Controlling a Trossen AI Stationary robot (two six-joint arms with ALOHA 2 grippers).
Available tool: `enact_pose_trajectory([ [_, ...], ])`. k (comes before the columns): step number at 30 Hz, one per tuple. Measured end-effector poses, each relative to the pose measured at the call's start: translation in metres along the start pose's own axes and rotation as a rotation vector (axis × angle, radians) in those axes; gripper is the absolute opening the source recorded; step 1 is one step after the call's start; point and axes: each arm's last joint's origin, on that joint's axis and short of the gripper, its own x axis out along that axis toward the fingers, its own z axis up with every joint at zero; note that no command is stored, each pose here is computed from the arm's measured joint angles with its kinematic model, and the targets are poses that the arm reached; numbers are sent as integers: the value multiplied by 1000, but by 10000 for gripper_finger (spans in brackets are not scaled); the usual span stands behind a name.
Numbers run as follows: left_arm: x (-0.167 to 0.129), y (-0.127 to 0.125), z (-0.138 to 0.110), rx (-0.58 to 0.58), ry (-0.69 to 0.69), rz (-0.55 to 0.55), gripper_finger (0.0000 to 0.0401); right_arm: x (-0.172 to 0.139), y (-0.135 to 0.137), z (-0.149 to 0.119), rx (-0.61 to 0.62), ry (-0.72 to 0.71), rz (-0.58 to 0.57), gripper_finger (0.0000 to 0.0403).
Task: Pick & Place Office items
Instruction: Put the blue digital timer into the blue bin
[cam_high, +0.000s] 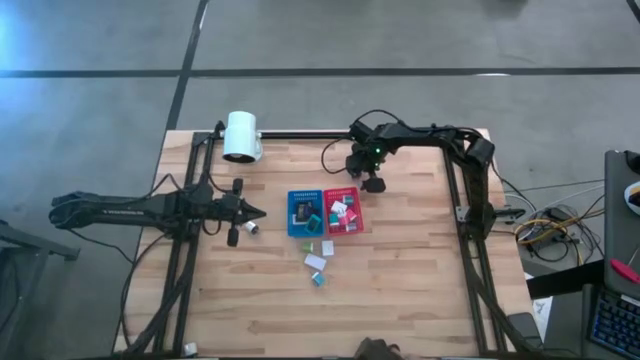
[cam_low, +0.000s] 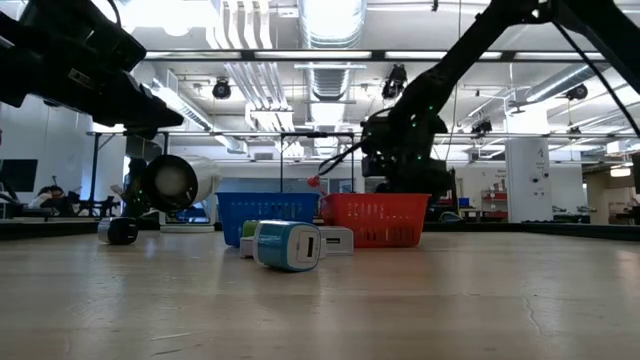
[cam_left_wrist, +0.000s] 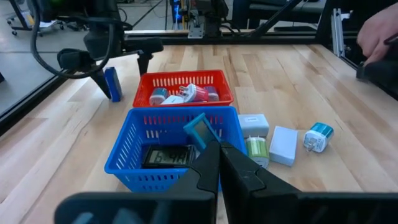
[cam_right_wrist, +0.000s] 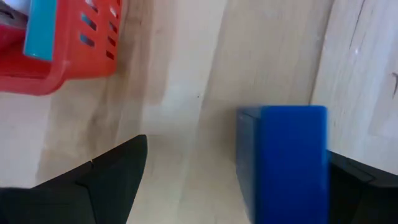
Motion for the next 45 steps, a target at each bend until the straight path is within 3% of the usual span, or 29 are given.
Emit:
enact_pose_trajectory([
  [10,0,0,-1,0,3,0,18,-6,1,2,-9,5,-43,352],
  [15,1,0,-5,-4,16,0,16,-20,2,8,-11,-44,-96,322],
  [20,1,0,-10,-16,18,0,18,-20,2,9,3,-50,-97,242],
  [29,1,0,-9,-19,10,0,18,-22,4,8,22,-54,-91,43],
  [38,1,0,-9,-23,10,0,18,-64,18,11,67,-124,-113,45],
  [45,1,0,-9,-23,4,0,18,-122,59,14,-30,-452,-68,45],
])
